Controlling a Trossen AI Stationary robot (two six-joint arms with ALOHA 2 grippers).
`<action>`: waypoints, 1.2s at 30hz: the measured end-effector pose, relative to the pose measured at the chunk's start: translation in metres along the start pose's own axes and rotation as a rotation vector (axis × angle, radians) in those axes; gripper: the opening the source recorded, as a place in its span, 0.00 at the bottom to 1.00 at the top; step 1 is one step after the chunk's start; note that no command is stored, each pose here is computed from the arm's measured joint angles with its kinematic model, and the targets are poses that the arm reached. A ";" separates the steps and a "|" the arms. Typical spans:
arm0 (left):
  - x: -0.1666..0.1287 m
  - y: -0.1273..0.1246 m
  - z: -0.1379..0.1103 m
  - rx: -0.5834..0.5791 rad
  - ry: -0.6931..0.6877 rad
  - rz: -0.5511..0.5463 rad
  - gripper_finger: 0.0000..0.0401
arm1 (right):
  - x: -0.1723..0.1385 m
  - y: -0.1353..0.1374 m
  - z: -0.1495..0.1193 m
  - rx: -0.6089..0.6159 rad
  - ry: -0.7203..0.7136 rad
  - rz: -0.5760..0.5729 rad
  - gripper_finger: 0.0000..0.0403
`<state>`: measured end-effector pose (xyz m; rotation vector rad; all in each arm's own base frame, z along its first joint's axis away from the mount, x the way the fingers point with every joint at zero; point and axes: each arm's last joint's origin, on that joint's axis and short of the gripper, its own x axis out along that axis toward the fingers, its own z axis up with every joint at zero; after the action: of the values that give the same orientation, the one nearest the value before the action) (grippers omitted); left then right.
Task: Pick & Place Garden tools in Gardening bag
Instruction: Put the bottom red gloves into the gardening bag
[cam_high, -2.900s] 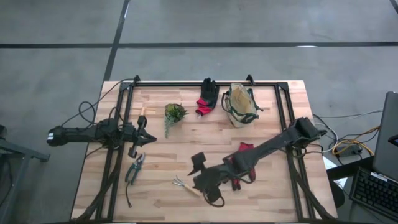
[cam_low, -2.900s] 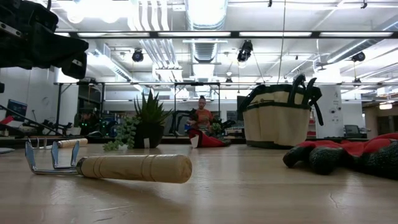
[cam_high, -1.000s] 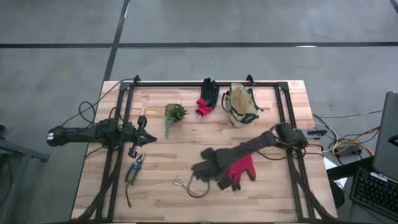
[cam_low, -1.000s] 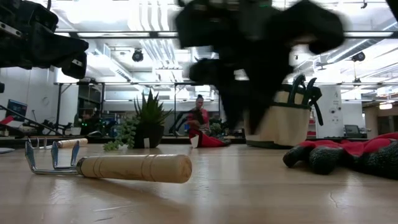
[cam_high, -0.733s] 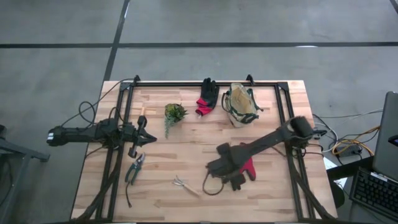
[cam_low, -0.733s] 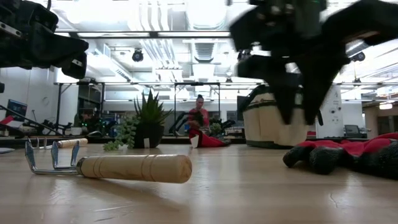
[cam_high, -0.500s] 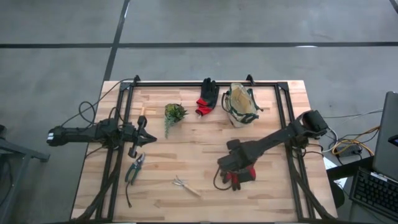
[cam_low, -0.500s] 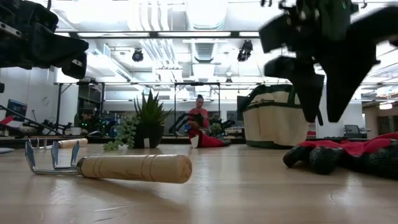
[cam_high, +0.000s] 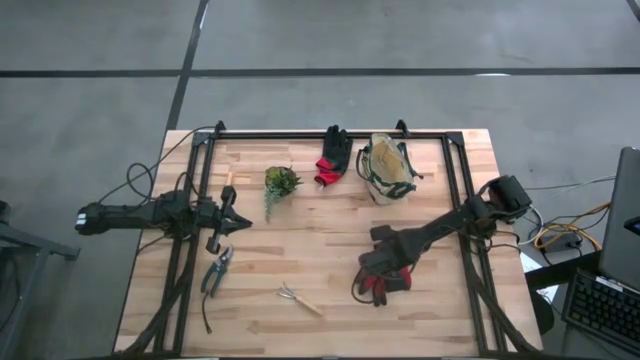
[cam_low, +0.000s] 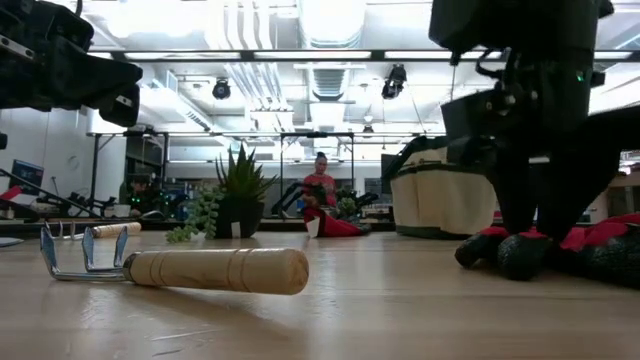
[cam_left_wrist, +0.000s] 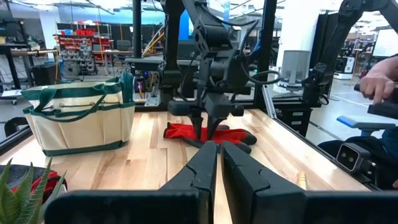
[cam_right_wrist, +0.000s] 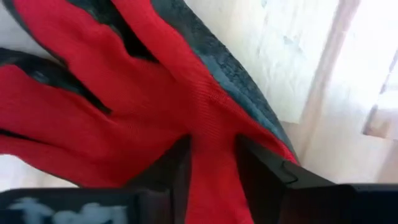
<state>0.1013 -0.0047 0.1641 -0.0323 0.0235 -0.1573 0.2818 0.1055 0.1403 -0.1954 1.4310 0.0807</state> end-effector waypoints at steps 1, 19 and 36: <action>0.000 0.000 0.000 0.000 0.000 0.000 0.07 | 0.002 0.000 -0.001 0.001 -0.007 0.001 0.26; 0.000 0.000 0.000 0.000 0.000 0.000 0.07 | -0.041 -0.001 0.029 -0.008 -0.132 -0.033 0.02; 0.000 0.000 0.000 0.000 0.000 0.000 0.07 | -0.096 -0.004 0.050 -0.053 -0.167 -0.174 0.02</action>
<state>0.1013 -0.0047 0.1641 -0.0323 0.0232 -0.1575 0.3182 0.1172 0.2418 -0.3482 1.2409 -0.0081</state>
